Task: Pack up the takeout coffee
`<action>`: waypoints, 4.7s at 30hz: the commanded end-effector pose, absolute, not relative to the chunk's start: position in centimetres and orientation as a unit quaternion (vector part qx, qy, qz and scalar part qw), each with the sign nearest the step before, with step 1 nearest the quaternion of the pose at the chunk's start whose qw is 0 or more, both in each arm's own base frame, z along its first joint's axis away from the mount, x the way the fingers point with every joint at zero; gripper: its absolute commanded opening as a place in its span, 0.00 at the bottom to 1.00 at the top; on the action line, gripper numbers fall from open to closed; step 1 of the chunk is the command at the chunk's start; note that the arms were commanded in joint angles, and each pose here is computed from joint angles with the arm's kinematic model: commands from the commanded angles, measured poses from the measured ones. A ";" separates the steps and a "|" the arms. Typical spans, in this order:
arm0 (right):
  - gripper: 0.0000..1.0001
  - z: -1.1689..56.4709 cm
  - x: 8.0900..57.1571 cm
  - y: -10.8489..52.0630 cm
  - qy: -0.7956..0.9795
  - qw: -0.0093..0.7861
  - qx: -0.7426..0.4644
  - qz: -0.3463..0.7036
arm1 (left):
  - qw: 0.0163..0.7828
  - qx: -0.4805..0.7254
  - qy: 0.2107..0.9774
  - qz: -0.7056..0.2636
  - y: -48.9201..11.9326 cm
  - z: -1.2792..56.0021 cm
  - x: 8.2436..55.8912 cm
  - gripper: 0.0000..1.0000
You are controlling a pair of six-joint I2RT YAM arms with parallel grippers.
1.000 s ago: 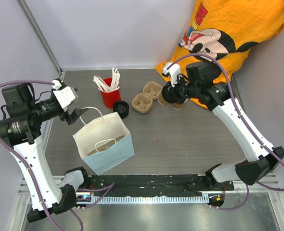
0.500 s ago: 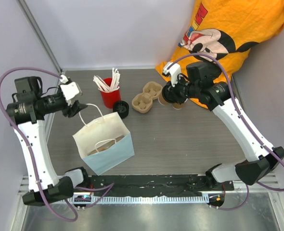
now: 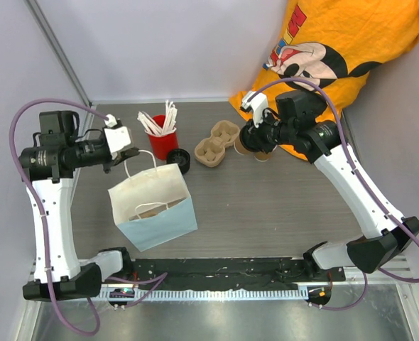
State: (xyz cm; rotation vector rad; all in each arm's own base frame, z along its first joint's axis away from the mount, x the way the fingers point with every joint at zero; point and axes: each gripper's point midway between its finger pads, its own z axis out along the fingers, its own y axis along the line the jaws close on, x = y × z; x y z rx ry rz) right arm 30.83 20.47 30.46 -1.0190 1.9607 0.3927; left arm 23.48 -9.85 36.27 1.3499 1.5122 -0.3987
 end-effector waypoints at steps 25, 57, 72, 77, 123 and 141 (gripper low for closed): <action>0.01 33.3 31.3 19.6 0.773 0.479 -0.385 0.158 | 0.493 0.436 0.687 -0.307 -17.4 37.7 25.5 0.00; 0.01 34.8 33.6 17.2 0.782 0.509 -0.335 0.127 | 0.506 0.199 0.777 -0.317 -24.5 39.8 34.8 0.00; 0.01 38.5 36.0 16.9 0.788 0.529 -0.292 0.119 | 0.501 0.109 0.794 -0.327 -24.2 39.7 36.1 0.09; 0.01 41.9 35.2 18.9 0.770 0.539 -0.291 0.180 | 0.515 0.127 0.784 -0.323 -24.1 40.7 35.9 0.54; 0.01 37.2 30.1 31.5 0.780 0.386 -0.312 0.381 | 0.469 0.308 0.800 -0.214 -18.3 30.1 34.1 0.66; 0.01 34.3 29.5 32.1 0.806 0.387 -0.307 0.326 | 0.437 0.297 0.813 -0.244 -19.4 28.6 34.7 0.33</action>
